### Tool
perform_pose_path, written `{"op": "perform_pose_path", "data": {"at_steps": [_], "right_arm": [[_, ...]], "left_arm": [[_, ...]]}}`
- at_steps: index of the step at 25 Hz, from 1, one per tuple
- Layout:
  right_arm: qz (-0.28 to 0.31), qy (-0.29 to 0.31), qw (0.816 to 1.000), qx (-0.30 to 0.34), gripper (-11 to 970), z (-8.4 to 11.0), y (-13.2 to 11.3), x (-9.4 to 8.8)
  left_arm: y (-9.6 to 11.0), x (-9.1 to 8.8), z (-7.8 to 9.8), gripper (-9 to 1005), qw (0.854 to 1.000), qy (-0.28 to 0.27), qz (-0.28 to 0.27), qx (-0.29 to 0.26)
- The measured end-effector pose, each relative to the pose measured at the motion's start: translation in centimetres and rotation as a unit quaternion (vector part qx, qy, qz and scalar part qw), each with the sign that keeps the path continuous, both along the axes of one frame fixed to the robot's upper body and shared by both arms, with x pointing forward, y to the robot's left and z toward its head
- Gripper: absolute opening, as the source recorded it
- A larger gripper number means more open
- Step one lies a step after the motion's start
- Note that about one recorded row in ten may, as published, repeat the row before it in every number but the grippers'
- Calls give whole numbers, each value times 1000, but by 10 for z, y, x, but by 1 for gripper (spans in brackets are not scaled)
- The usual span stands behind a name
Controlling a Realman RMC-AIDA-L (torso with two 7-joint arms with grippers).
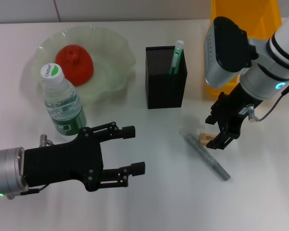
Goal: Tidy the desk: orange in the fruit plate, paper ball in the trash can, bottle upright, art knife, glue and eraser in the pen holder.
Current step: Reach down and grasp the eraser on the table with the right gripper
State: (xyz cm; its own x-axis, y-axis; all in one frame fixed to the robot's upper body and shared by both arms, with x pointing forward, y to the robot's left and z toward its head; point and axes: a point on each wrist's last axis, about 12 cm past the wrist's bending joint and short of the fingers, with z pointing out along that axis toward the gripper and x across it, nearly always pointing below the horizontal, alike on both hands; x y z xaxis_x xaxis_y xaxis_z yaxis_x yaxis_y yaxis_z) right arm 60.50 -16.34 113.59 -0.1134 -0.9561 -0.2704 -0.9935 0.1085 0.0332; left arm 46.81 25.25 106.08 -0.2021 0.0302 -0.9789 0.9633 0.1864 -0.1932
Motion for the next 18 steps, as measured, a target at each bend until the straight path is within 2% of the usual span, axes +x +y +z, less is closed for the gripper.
{"op": "perform_pose_path", "data": {"at_steps": [18], "right_arm": [[4,-2,1000,-3,672,-7,3,-1]], "left_arm": [[-4,2,-3,800,1000,2,4,6]]}}
